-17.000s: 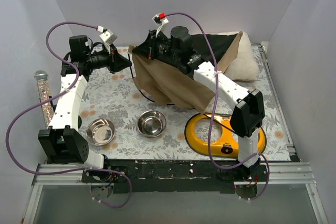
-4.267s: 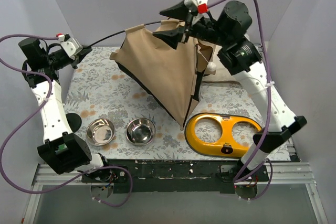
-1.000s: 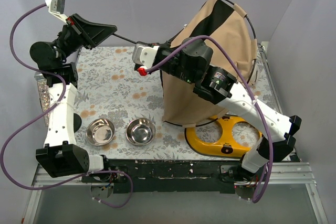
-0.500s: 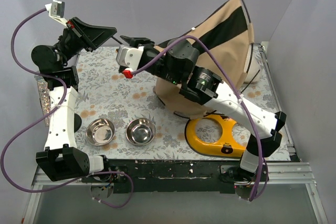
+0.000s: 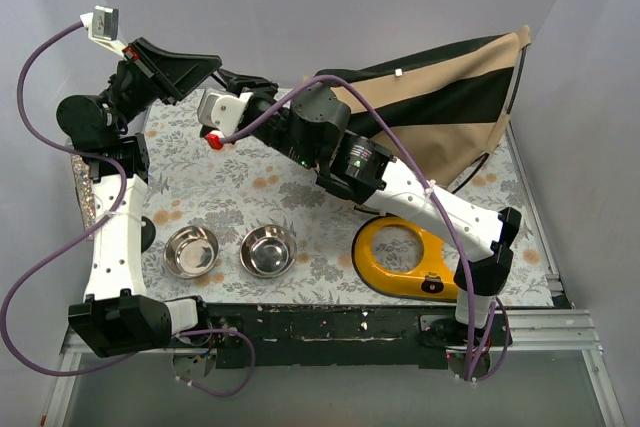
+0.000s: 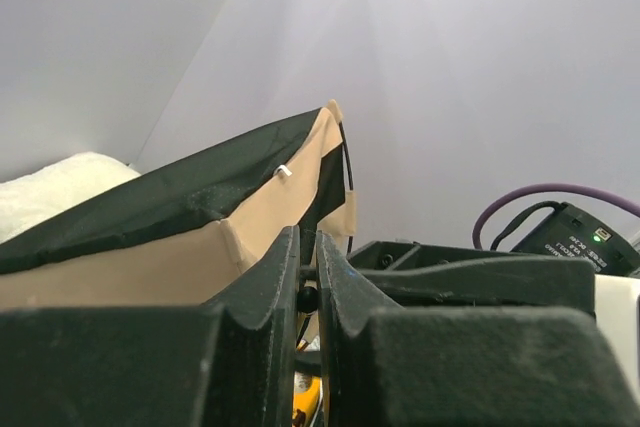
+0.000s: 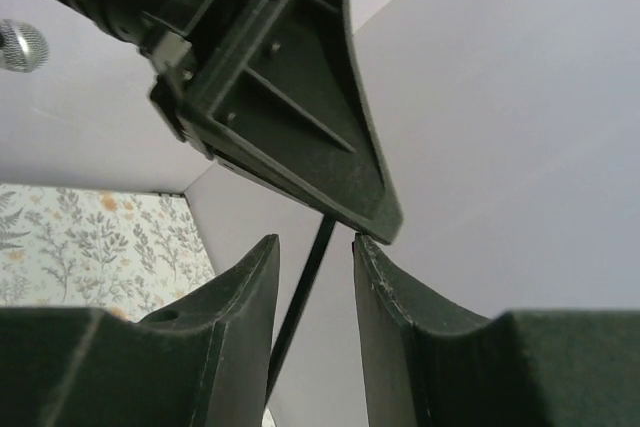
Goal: Set up the pet tent
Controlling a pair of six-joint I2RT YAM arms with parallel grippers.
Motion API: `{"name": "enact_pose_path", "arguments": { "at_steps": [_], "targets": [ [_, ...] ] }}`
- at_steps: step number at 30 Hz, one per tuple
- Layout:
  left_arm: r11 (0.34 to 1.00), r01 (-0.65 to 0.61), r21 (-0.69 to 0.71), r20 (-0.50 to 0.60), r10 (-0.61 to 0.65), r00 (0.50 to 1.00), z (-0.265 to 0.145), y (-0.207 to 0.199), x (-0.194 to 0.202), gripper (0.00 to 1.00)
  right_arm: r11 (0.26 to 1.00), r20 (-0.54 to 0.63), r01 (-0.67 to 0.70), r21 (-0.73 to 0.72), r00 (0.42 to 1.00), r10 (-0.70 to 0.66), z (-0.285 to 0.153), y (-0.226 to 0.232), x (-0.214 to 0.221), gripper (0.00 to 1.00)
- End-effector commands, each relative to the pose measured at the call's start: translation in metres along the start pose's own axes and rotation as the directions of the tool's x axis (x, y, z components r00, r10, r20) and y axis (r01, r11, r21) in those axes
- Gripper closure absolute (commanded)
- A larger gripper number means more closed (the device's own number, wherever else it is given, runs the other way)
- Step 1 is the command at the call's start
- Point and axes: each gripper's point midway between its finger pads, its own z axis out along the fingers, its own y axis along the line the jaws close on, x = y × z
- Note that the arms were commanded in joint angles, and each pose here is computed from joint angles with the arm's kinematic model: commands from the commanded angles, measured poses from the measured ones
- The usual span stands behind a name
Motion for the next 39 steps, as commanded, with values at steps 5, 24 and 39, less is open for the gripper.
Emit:
{"name": "enact_pose_path", "arguments": {
  "at_steps": [5,24,39],
  "targets": [
    [0.993,0.109,0.053,0.024,-0.110,0.994,-0.002,-0.035,-0.004,1.00,0.985,0.053,-0.070,0.158,0.997,0.062,-0.017,-0.045,-0.021,0.58],
    [0.997,0.044,0.063,0.005,-0.045,0.999,-0.001,-0.040,0.006,0.48,0.966,0.013,-0.212,0.151,0.977,0.212,-0.027,-0.046,-0.011,0.99],
    [0.999,-0.017,0.028,-0.111,0.020,0.994,-0.003,0.058,0.029,0.21,0.948,0.126,-0.315,-0.045,0.940,0.318,-0.093,-0.053,-0.048,0.99]
  ]
}}
